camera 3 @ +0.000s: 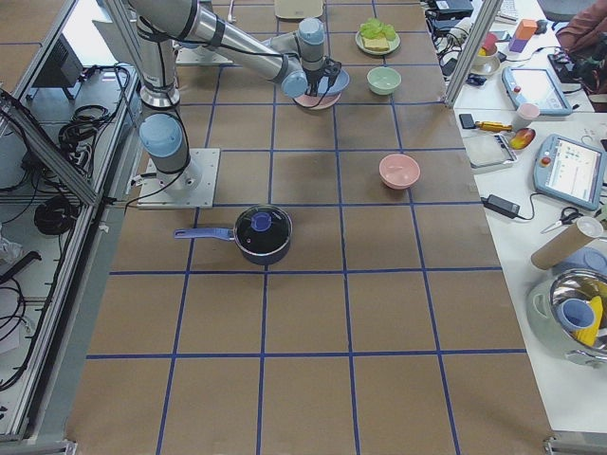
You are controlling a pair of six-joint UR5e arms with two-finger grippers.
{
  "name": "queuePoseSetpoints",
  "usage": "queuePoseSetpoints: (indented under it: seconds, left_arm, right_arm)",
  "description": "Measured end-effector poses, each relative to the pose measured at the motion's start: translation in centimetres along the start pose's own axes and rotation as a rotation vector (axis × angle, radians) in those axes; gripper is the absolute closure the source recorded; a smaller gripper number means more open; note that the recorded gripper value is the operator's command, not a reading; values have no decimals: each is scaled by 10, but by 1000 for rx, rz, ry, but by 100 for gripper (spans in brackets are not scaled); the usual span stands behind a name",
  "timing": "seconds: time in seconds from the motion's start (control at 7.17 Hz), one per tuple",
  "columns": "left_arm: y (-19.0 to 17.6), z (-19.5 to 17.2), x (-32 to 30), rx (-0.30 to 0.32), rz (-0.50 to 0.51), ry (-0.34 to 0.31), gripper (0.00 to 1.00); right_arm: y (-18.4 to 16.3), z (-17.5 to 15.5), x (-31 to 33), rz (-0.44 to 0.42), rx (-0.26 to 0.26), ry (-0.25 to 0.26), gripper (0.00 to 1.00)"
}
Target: Stack three plates with pink and blue
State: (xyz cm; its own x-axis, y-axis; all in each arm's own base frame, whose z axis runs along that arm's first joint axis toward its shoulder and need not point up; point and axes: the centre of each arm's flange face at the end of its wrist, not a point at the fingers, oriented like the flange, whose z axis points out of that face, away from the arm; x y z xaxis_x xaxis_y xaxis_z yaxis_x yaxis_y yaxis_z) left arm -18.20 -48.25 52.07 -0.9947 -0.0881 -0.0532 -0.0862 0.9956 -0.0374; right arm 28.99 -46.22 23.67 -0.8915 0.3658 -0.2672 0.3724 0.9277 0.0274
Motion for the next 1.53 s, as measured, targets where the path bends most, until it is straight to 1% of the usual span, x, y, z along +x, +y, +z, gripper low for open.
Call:
queuePoseSetpoints:
  seconds: [0.14,0.28,0.42,0.56,0.7,0.84,1.12,1.26,1.4,1.53]
  left_arm:
    - [0,0,0,1,0,0,0]
    - [-1,-1,0,4,1,0,0]
    - [-1,-1,0,6,1,0,0]
    - [-1,-1,0,7,0,1,0]
    - [-1,-2,0,8,0,2,0]
    - [-1,-1,0,8,1,1,0]
    - [-2,0,-1,7,0,0,0]
    - [-3,1,-1,5,7,1,0]
    - [-6,2,0,7,24,15,0]
    - [-10,4,2,16,37,36,0]
  right_arm:
    - [0,4,2,6,-2,9,1]
    - [-1,5,5,7,3,17,0]
    - [-5,2,6,2,23,20,0]
    - [-18,-9,7,-19,52,19,0]
    - [-40,-26,9,-65,67,38,0]
    - [-66,-49,14,-125,63,85,0]
    - [-117,-117,24,-262,40,192,0]
    - [-128,-159,29,-319,29,232,0]
    - [-127,-198,35,-351,24,251,0]
    - [-119,-230,41,-370,30,256,0]
